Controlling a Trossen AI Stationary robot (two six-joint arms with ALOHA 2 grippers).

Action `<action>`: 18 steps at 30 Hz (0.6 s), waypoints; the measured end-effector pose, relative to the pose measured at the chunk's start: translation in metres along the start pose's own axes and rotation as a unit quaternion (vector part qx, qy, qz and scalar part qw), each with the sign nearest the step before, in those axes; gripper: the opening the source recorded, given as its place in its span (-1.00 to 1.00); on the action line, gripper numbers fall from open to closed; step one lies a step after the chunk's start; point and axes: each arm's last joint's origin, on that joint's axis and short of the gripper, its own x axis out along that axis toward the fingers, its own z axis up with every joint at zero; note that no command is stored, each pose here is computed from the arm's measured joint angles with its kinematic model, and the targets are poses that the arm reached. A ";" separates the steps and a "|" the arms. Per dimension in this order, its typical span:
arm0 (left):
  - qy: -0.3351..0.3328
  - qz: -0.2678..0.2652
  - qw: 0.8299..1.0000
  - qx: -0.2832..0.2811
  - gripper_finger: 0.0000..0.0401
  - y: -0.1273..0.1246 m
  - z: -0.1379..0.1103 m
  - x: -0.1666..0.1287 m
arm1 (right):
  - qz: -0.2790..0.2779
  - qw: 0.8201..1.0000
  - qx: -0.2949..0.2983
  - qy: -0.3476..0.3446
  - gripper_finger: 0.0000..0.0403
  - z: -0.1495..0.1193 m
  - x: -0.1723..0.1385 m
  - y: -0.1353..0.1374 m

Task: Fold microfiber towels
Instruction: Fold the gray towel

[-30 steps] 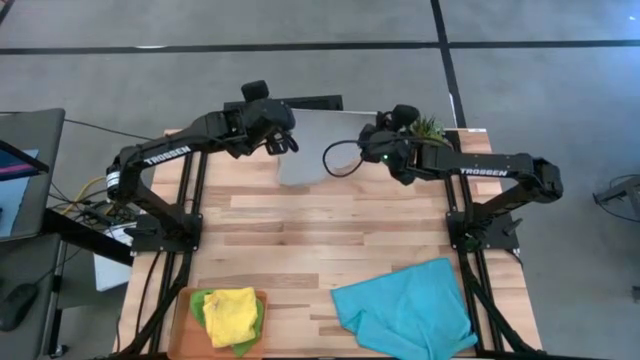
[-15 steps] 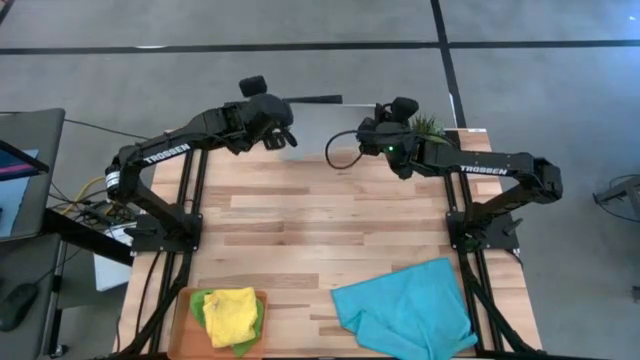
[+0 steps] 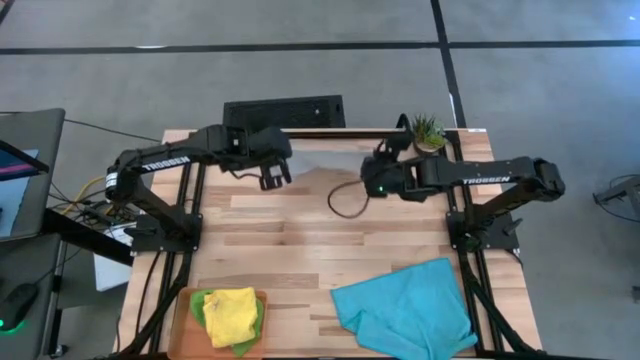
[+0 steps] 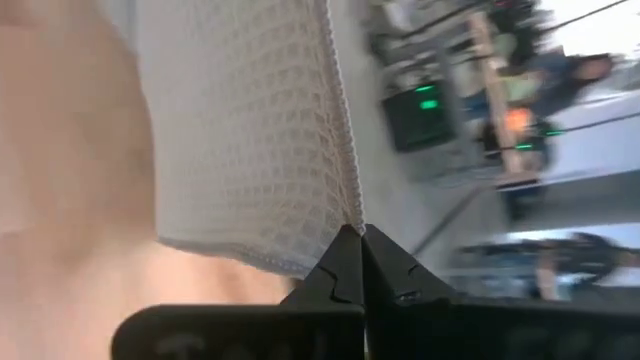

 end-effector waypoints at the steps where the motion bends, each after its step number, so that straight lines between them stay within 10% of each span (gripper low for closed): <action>1: 0.000 -0.014 1.000 -0.003 -1.00 -0.004 0.000 -0.002 | 0.016 1.000 0.003 0.003 -0.97 -0.002 -0.003 0.004; 18: 0.055 -0.145 0.987 -0.051 -1.00 -0.052 -0.011 -0.025 | 0.129 0.992 0.009 -0.008 -0.97 -0.010 -0.044 0.040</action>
